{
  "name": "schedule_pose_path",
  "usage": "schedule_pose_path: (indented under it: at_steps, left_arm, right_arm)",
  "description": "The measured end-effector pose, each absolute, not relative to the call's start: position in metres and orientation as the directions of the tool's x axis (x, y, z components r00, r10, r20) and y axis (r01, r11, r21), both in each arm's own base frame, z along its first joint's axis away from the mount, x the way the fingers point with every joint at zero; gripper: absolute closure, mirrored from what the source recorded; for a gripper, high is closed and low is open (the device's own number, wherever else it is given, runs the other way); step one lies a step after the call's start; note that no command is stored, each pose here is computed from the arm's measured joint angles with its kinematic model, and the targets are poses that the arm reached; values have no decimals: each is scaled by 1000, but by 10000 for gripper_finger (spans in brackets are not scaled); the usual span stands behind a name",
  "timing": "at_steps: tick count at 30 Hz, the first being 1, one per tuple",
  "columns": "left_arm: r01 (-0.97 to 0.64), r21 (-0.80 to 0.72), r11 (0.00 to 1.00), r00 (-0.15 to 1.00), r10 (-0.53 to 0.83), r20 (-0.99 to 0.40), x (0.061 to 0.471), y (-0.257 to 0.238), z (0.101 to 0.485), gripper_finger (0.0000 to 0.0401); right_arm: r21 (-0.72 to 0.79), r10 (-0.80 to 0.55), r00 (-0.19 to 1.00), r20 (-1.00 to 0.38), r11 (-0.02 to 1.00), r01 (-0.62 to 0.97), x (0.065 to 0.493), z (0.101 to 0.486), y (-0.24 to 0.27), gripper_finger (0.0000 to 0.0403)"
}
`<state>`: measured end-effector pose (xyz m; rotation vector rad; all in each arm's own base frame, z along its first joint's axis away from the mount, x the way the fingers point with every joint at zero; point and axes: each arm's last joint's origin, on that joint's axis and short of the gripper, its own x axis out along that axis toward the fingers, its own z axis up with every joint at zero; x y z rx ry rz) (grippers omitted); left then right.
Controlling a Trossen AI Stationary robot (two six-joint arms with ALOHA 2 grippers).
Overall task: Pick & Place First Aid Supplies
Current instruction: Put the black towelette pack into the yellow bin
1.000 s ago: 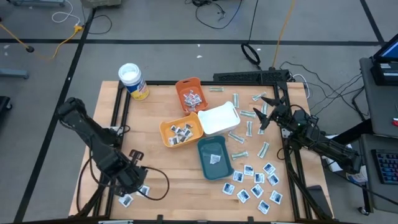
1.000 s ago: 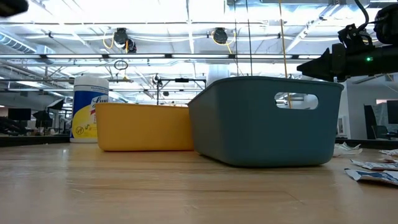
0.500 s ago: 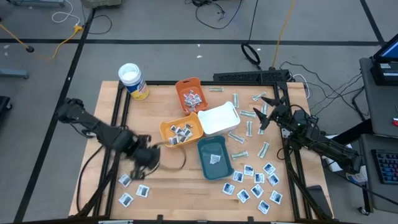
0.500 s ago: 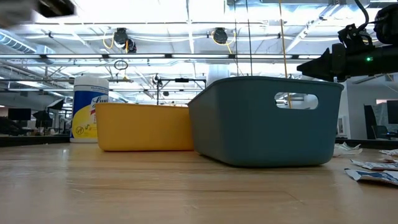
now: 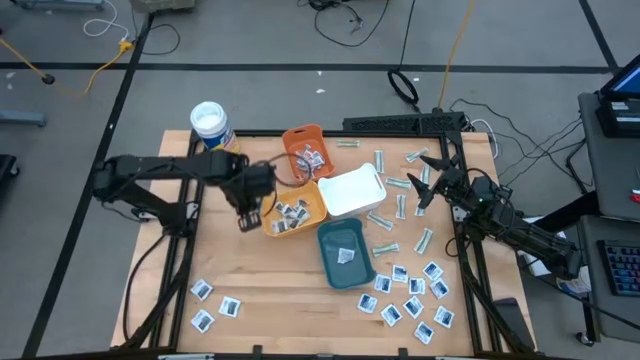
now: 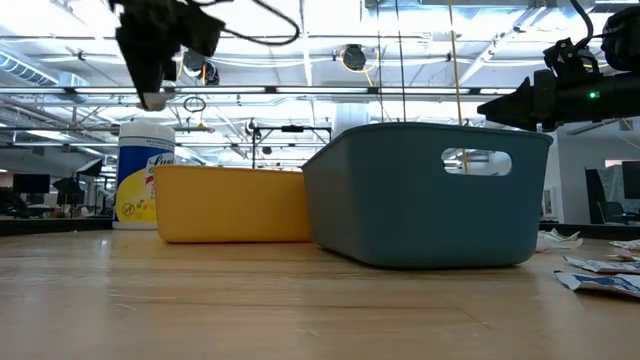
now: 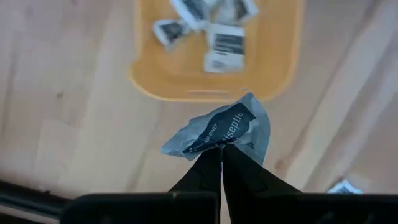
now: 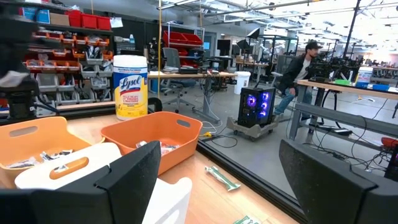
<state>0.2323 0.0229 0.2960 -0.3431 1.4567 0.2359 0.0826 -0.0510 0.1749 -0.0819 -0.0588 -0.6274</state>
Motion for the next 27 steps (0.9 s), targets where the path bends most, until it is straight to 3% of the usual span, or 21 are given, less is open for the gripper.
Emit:
schedule_pose_path:
  at_steps: [6,22,27]
  left_arm:
    - [-426,-89,900,117,-42,-992,245,43,285,400]
    - [-463,-74,883,24,-71,-997,319,57,189,399]
    - [-455,-76,887,26,-72,-997,323,58,182,372]
  right_arm:
    - [-59,-584,808,80,806,588,83,175,-51,80]
    - [-58,-584,808,80,806,588,83,175,-51,80]
    - [-59,-583,808,80,807,588,83,175,-51,80]
